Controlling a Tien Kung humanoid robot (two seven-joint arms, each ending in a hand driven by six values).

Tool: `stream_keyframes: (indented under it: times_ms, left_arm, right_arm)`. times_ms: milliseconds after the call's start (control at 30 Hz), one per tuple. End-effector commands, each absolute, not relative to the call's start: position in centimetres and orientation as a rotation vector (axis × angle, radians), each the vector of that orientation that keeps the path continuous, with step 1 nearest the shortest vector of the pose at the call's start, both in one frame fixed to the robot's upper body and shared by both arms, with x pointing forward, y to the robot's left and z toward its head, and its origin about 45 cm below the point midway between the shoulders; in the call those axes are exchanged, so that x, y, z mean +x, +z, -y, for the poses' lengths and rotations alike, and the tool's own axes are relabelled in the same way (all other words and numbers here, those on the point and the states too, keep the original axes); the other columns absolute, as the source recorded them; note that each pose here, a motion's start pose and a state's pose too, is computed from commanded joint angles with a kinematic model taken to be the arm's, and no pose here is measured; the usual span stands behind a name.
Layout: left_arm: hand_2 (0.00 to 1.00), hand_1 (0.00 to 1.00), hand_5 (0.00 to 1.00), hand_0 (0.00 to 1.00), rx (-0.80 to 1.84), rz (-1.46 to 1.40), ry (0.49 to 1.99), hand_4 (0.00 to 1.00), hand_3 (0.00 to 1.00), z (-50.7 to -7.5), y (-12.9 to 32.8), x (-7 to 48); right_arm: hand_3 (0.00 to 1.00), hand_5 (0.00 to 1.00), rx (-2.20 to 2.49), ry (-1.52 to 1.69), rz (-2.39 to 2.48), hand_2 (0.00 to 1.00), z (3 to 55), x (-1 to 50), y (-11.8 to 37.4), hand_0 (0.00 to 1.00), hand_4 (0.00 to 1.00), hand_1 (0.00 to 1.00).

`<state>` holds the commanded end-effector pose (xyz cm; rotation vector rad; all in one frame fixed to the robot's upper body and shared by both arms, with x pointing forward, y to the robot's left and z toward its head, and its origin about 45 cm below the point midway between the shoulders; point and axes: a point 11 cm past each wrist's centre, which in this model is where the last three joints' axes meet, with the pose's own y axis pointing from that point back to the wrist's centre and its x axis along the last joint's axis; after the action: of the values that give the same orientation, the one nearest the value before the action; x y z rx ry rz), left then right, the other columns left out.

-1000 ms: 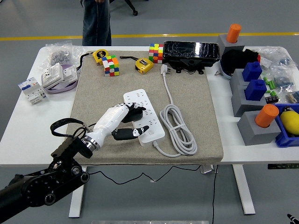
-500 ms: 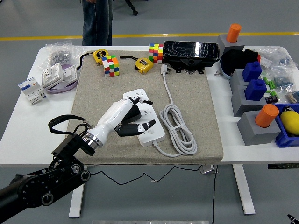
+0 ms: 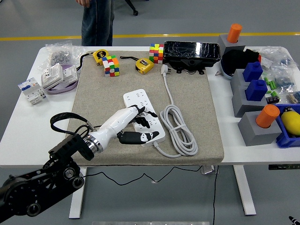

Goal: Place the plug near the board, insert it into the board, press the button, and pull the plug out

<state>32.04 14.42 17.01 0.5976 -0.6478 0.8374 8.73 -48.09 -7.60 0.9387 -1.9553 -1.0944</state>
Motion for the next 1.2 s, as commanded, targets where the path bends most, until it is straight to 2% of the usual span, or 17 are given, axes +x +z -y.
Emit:
stream_keyframes:
  times_ms: [67,100,467,500,867,900,1067,1100,1200]
  left_arm:
    - [0.162,0.068,0.361,0.114,0.649,0.633,0.799,0.825,0.796,-14.2,16.6,31.8]
    - [0.128,0.063,0.3,0.088,0.668,0.626,0.786,0.804,0.898,-14.1,16.4,31.8]
    - [0.125,0.064,0.302,0.08,0.822,0.574,0.723,0.798,0.904,-14.3,14.4,31.6]
    - [0.124,0.064,0.33,0.078,0.831,0.573,0.72,0.792,0.892,-14.3,14.3,31.6]
    - [0.123,0.063,0.323,0.077,0.892,0.552,0.694,0.818,0.865,-15.0,13.3,31.5]
    - [0.123,0.062,0.291,0.077,0.894,0.55,0.69,0.799,0.795,-15.0,13.3,31.5]
    - [0.123,0.062,0.291,0.077,0.907,0.54,0.68,0.799,0.795,-15.1,13.0,31.4]
    - [0.122,0.062,0.29,0.077,0.91,0.539,0.679,0.796,0.738,-15.1,12.9,31.4]
    - [0.122,0.062,0.29,0.077,0.923,0.533,0.672,0.796,0.738,-15.2,12.7,31.4]
  right_arm:
    - [0.547,0.406,0.938,-1.094,1.954,0.606,48.1,8.7,-7.6,0.528,0.883,0.623]
    - [0.547,0.404,0.938,-1.095,1.954,0.606,48.1,8.7,-7.6,0.525,0.882,0.624]
    - [0.547,0.404,0.939,-1.094,1.954,0.606,48.1,8.7,-7.6,0.53,0.882,0.623]
    - [0.546,0.404,0.938,-1.095,1.954,0.606,48.1,8.7,-7.6,0.53,0.881,0.623]
    - [0.546,0.402,0.94,-1.093,1.956,0.605,48.1,8.8,-7.6,0.528,0.881,0.623]
    - [0.546,0.403,0.94,-1.094,1.956,0.605,48.1,8.8,-7.6,0.53,0.881,0.624]
    - [0.546,0.403,0.94,-1.094,1.954,0.605,48.1,8.7,-7.6,0.53,0.881,0.624]
    - [0.546,0.403,0.94,-1.093,1.954,0.605,48.1,8.8,-7.6,0.53,0.881,0.624]
    - [0.546,0.403,0.941,-1.094,1.956,0.605,48.1,8.8,-7.6,0.53,0.881,0.624]
